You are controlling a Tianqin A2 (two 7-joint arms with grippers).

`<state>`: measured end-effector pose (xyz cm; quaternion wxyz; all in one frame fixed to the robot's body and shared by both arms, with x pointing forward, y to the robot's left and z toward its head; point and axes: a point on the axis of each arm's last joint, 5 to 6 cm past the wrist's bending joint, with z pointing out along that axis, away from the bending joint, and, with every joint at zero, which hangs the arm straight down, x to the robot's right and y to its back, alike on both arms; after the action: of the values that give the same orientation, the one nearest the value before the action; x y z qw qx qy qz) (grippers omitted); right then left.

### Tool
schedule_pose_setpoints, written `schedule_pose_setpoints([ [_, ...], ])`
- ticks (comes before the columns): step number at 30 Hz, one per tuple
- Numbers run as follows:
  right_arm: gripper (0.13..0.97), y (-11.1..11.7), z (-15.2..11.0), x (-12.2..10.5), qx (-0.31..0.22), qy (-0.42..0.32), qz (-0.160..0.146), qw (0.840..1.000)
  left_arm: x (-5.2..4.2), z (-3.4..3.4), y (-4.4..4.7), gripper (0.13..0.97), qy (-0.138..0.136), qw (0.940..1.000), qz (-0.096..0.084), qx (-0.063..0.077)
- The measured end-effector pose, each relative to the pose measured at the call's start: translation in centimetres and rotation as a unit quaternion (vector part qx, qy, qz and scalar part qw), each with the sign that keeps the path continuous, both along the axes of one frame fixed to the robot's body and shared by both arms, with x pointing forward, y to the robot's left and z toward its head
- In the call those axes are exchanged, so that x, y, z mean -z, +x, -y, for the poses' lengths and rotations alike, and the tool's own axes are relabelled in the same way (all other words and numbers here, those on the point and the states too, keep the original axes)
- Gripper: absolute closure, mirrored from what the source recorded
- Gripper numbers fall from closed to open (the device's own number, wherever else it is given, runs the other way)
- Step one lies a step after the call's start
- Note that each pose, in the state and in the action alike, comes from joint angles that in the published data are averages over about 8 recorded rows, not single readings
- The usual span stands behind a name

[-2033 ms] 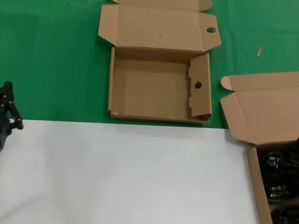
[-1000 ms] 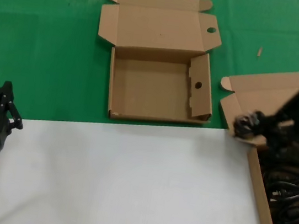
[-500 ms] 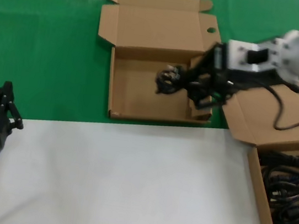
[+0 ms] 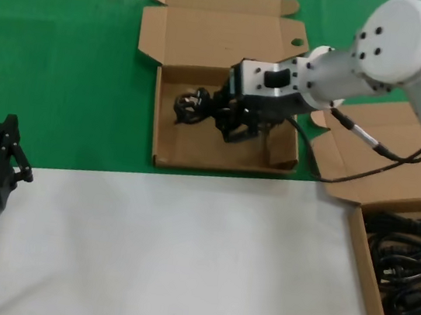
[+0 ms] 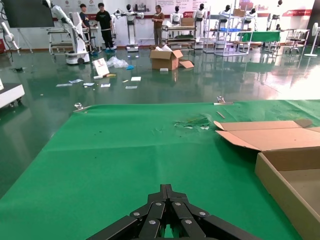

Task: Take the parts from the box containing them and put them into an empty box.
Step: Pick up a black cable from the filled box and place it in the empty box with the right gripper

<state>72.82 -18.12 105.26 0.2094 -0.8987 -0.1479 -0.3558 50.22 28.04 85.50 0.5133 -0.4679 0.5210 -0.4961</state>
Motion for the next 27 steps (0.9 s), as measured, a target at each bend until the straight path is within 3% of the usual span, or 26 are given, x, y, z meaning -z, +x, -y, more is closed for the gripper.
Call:
schedule_pose_setpoints([
  [12,0.913,1.6,-1.2,2.1,0.006,-0.003,0.006,1.000,0.00,0.00,0.00,0.957,0.000,1.0000,0.000,0.000],
  [21,0.831,1.1,-0.4,2.3,0.014,0.012,0.011,1.000,0.00,0.00,0.00,0.957,0.000,1.0000,0.000,0.000],
  [27,0.721,-0.4,0.4,1.5,0.018,0.050,0.007,0.999,0.00,0.00,0.00,0.957,0.000,1.0000,0.000,0.000],
])
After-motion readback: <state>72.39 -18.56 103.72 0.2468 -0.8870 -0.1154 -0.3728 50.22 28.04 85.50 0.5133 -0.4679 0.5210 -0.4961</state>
